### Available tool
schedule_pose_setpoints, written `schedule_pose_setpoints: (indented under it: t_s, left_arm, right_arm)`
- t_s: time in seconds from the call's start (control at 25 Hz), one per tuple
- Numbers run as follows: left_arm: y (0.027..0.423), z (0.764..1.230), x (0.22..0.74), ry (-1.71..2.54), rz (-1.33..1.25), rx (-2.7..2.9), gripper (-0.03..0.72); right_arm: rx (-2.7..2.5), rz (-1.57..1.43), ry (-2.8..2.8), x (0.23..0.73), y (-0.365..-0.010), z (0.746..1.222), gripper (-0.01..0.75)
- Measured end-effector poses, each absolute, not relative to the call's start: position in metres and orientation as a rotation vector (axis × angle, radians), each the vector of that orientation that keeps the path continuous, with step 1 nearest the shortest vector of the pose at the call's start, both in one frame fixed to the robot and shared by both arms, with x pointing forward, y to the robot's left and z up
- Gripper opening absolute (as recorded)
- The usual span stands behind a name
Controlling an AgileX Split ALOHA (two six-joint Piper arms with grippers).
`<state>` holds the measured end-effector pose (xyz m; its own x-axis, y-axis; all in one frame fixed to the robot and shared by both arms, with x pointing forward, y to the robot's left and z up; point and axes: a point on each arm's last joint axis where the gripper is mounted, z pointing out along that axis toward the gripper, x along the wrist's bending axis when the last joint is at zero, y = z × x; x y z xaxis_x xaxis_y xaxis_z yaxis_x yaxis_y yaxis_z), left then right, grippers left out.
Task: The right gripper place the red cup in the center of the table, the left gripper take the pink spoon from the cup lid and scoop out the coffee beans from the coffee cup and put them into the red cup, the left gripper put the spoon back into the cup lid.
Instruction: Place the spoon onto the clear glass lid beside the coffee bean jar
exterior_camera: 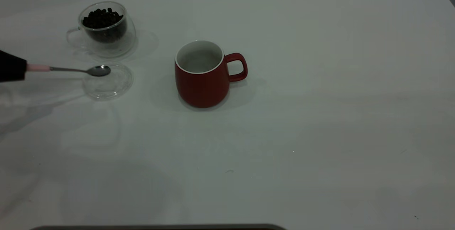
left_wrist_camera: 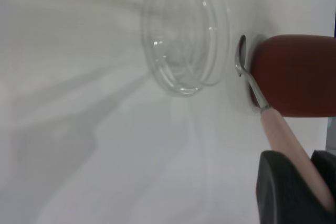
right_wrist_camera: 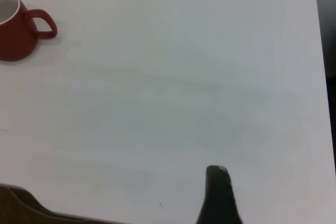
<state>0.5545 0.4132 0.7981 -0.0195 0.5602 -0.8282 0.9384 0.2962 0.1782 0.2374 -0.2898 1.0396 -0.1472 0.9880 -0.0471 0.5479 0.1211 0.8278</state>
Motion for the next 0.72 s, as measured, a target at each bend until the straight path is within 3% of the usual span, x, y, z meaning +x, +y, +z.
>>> schedule_pose_setpoints:
  t_s: [0.72]
  left_arm:
    - [0.406,0.758,0.563,1.702,-0.536,1.29,0.125]
  right_arm:
    - [1.492,0.897,1.775,0.237,-0.29,1.04,0.591]
